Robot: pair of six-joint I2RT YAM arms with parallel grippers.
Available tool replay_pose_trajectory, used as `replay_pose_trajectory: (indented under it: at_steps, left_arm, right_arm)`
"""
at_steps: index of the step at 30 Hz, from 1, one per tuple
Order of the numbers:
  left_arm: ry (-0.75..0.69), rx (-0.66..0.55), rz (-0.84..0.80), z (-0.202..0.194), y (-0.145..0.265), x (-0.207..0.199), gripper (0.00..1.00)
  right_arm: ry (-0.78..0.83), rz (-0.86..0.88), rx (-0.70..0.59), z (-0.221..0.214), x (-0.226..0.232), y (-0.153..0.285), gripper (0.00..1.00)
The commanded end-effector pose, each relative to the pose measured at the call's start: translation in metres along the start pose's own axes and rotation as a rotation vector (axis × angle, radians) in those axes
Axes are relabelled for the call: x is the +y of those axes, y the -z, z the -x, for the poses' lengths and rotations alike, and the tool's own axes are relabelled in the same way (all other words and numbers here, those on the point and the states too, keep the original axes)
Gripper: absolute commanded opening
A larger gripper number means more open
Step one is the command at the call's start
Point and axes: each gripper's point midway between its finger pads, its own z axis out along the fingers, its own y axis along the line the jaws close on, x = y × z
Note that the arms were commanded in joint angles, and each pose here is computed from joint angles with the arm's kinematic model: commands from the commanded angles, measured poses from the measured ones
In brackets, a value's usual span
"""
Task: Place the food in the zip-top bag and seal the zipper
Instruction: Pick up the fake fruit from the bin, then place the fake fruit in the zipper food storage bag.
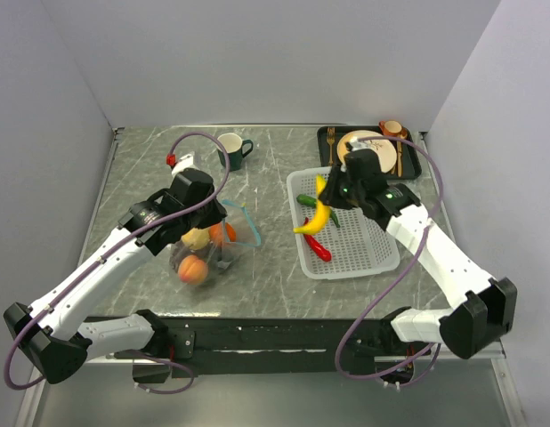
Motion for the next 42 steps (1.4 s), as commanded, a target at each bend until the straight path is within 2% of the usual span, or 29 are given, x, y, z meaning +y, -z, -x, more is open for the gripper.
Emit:
replay_pose_trajectory:
  at_steps: [1,6,11,16,19,33,42]
  left_arm:
    - [0.022,-0.038,-0.06,0.011,0.009,-0.012,0.01]
    - [0.017,-0.041,-0.049,0.01,0.012,-0.006,0.01]
    - [0.013,-0.038,-0.041,0.008,0.014,-0.002,0.01]
    - [0.028,-0.044,-0.053,0.009,0.015,-0.004,0.01]
    - [0.027,-0.046,-0.053,0.01,0.014,-0.004,0.01]
    - [0.03,-0.055,-0.048,0.011,0.013,-0.003,0.01]
    - [0.026,-0.053,-0.038,0.012,0.011,-0.004,0.01]
  right_arm:
    - [-0.01,0.136,-0.083,0.03,0.06,-0.003,0.22]
    - [-0.001,0.158,-0.073,0.025,0.094,-0.026,0.22]
    - [-0.043,0.127,-0.075,0.027,0.106,-0.048,0.2]
    - [-0.066,0.143,-0.119,0.03,0.126,-0.051,0.2]
    - [-0.062,0.16,-0.104,0.025,0.137,-0.056,0.2]
    - [0.077,0.265,0.055,-0.051,0.182,-0.062,0.19]
    - [0.11,0.31,0.092,-0.073,0.189,-0.045,0.19]
